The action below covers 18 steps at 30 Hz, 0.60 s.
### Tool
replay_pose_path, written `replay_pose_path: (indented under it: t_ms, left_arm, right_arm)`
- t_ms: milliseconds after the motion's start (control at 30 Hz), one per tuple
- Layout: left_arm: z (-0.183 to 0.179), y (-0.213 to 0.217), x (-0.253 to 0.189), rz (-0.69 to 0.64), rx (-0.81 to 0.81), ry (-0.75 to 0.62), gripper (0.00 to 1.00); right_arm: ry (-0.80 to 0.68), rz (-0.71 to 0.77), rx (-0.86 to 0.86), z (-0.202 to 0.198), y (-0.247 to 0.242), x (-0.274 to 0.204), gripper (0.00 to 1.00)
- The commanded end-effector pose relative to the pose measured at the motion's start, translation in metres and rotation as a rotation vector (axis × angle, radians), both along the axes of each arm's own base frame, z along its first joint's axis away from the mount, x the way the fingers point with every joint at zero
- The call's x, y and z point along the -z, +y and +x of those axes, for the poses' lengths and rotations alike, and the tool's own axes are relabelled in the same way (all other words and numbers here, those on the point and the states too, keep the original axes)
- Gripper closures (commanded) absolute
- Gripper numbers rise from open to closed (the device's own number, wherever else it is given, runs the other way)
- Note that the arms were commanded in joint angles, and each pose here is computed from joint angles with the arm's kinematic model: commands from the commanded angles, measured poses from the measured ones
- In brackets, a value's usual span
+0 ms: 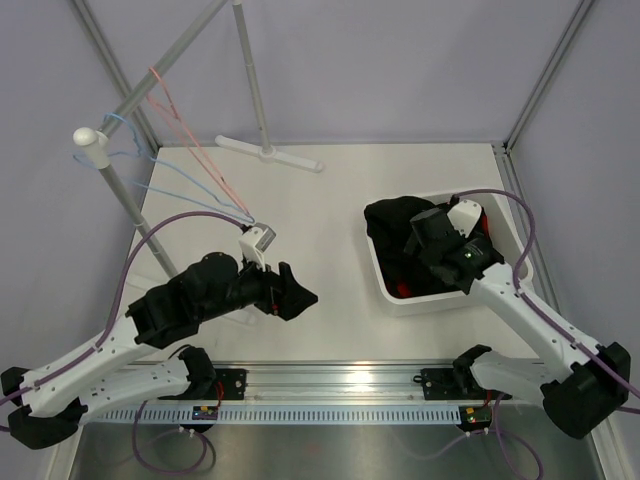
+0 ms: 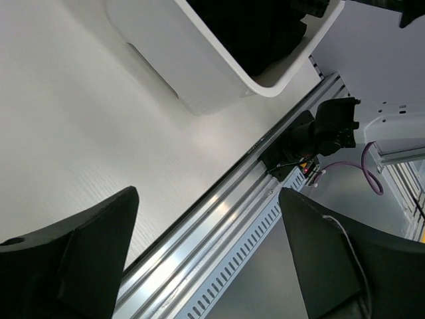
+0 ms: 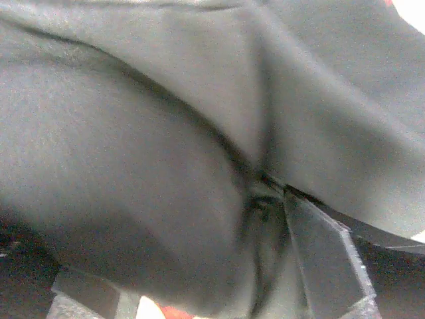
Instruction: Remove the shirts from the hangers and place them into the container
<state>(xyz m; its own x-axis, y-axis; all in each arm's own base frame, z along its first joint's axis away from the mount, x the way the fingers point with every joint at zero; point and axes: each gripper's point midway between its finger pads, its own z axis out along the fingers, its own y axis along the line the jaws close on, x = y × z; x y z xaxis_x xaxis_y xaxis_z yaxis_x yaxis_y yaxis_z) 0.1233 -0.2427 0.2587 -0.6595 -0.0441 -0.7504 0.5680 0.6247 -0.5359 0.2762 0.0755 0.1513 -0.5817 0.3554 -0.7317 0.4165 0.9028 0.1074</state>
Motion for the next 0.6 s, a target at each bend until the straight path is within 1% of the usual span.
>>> replay_pose_path:
  t_ms: [0,33,67,200,300,367,400,433,467,500,533,567]
  left_arm:
    - [0.007,-0.001,-0.010,-0.019,-0.032,-0.025,0.06]
    - [0.008,-0.001,-0.009,-0.015,-0.040,-0.026,0.01]
    - [0.010,0.000,-0.009,-0.010,-0.052,-0.030,0.01]
    - [0.015,0.001,0.000,0.023,-0.078,-0.029,0.01]
    - [0.019,0.003,0.005,0.031,-0.106,-0.046,0.01]
    - [0.026,0.008,-0.008,-0.014,-0.147,-0.110,0.01]
    - [0.028,0.010,-0.007,-0.026,-0.158,-0.130,0.01]
    - [0.030,0.013,-0.021,-0.075,-0.169,-0.181,0.01]
    - [0.035,0.018,-0.026,-0.084,-0.202,-0.208,0.01]
    - [0.037,0.020,-0.031,-0.097,-0.212,-0.230,0.01]
    - [0.039,0.022,-0.036,-0.104,-0.223,-0.253,0.01]
    - [0.042,0.025,-0.048,-0.125,-0.234,-0.305,0.01]
  right_arm:
    - [-0.115,-0.035,0.032,-0.012,-0.012,-0.049,0.00]
    - [-0.135,-0.027,0.019,-0.020,-0.012,-0.061,0.01]
    - [-0.153,-0.022,0.010,-0.023,-0.010,-0.067,0.01]
    - [-0.226,0.038,-0.148,-0.047,0.022,-0.095,0.00]
    - [-0.267,0.088,-0.165,-0.056,0.022,-0.109,0.01]
    - [-0.333,0.128,-0.180,-0.061,0.017,-0.121,0.01]
    - [-0.403,0.157,-0.206,-0.065,0.013,-0.132,0.00]
    - [-0.436,0.173,-0.228,-0.067,0.011,-0.138,0.00]
    - [-0.471,0.191,-0.239,-0.071,0.008,-0.145,0.00]
    - [-0.502,0.179,-0.274,-0.074,0.004,-0.153,0.01]
    - [-0.589,0.227,-0.288,-0.081,-0.002,-0.173,0.00]
    - [-0.624,0.248,-0.327,-0.086,-0.001,-0.182,0.01]
